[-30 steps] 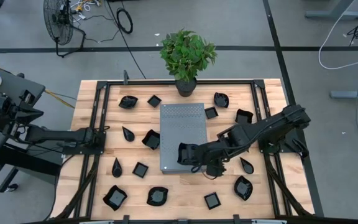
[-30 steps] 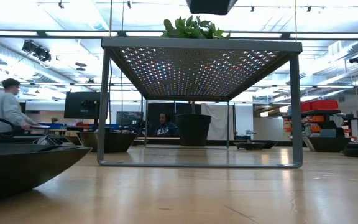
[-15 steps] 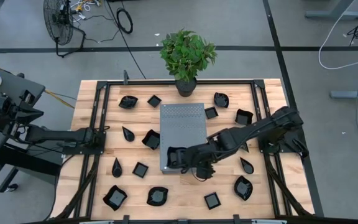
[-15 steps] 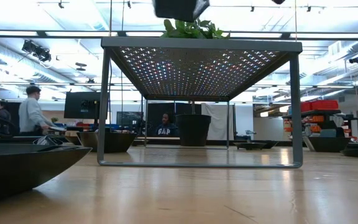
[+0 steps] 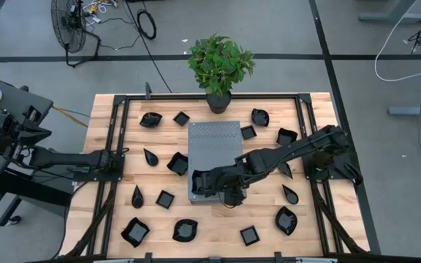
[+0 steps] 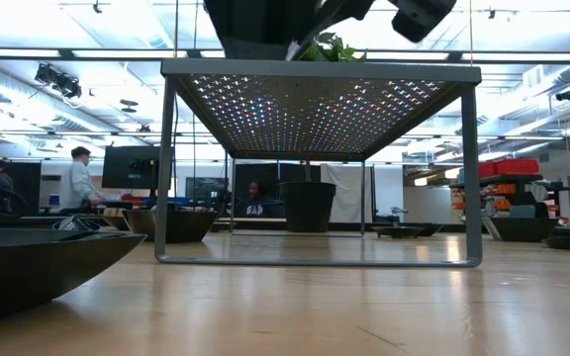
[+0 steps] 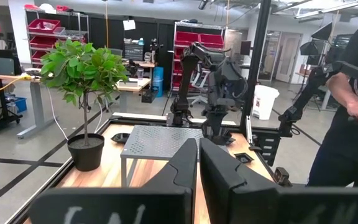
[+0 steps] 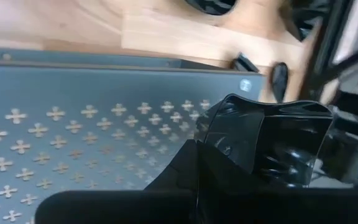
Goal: Pick & Place Mini shaped plates
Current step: Put the black bowl on the shelf
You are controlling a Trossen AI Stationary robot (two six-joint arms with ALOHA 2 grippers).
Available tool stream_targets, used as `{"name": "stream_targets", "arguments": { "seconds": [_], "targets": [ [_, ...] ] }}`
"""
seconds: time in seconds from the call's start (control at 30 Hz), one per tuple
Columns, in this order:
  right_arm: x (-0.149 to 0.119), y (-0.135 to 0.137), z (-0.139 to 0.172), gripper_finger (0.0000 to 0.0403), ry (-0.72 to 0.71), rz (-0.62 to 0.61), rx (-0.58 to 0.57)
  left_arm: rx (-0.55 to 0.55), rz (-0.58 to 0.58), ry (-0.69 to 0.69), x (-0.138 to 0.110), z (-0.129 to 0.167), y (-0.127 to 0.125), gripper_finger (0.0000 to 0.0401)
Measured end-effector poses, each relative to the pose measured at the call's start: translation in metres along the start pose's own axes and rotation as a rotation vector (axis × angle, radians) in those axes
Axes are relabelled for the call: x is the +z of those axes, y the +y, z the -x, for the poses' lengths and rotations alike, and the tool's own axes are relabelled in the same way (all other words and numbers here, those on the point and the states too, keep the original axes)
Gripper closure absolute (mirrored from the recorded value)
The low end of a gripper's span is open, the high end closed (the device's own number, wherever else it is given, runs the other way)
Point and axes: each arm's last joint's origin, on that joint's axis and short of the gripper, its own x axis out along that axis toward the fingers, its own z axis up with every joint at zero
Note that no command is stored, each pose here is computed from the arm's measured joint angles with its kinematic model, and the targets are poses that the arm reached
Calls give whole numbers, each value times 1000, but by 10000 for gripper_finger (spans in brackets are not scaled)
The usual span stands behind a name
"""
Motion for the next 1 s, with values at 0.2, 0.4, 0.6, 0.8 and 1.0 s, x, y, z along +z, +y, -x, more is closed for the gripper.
{"name": "stream_targets", "arguments": {
  "seconds": [0.2,0.4,0.6,0.8,1.0],
  "targets": [
    [-1,1,-4,400,3,4,16,0,1,0,0,0,0,378],
    [-6,1,-7,400,11,-8,26,0,0,0,0,0,0,378],
    [-8,2,-10,400,16,-11,44,0,1,-1,0,0,0,378],
    [-8,3,-10,399,15,-11,45,0,0,0,0,0,0,378],
    [-8,3,-10,397,16,-19,44,0,1,0,0,0,0,378]
  ]
}}
